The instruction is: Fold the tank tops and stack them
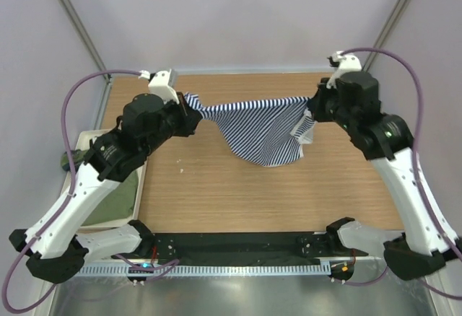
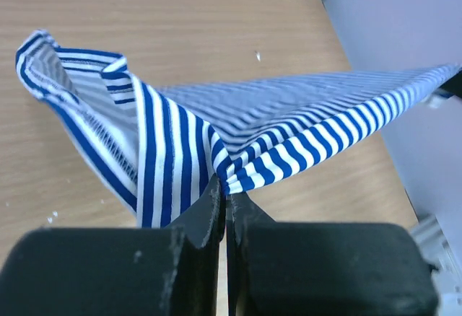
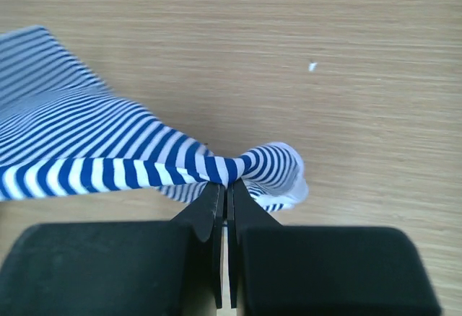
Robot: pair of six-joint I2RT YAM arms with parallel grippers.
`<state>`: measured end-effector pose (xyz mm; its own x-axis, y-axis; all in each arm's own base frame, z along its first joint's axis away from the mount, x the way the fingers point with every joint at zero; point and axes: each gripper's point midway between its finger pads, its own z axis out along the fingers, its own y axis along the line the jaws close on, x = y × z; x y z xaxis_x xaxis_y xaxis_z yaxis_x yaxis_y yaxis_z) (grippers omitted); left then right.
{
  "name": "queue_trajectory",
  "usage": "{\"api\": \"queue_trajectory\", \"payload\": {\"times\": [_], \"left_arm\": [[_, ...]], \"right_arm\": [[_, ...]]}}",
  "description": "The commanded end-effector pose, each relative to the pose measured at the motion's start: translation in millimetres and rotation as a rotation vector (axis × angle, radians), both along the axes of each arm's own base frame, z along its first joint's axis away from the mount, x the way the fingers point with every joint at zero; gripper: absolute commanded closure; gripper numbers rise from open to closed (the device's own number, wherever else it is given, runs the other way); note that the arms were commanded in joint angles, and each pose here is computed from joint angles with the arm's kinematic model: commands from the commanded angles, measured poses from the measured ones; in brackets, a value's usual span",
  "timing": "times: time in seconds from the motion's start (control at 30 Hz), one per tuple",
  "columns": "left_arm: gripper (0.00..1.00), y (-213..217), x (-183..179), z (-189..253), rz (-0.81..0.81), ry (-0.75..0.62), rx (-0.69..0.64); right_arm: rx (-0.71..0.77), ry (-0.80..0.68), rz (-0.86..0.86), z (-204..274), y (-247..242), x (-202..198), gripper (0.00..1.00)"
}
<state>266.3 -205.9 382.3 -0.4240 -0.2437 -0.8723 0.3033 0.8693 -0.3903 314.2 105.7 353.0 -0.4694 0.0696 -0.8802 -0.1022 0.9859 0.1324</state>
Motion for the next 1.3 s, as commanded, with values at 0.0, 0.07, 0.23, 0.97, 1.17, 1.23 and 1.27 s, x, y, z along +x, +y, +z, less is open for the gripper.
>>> {"api": "queue_trajectory", "payload": {"times": [0.0,0.07,0.23,0.97,1.17,1.23,1.27], "left_arm": [[1.0,26.2,-35.1,-12.4,-0.03,0.033,0.029],[1.0,29.5,-53.5,-11.9,-0.066,0.028,-0.004],[1.0,52.0,-73.1,0.7,-0.027,-0.014,-0.066],[0.09,73.1,148.2,-178.8,0.454,0.398,0.304],[0.12,74.5,118.5,-205.9,0.412,0.439,0.275],[0.12,74.6,108.7,-212.5,0.403,0.446,0.252],[0.12,76.1,99.2,-217.3,0.393,0.445,0.239]], "right_arm": [[0.06,-0.046,-0.008,22.0,-27.5,-58.2,0.99],[0.105,-0.037,0.067,23.8,-22.6,-90.1,0.99],[0.104,0.001,0.119,16.5,-24.9,-121.3,0.99],[-0.127,0.202,-0.242,-116.6,-31.2,114.1,0.18],[-0.098,0.249,-0.216,-169.6,-32.6,88.9,0.36],[-0.075,0.28,-0.195,-189.8,-27.5,82.5,0.37],[-0.067,0.29,-0.194,-197.0,-26.7,80.5,0.37]]}}
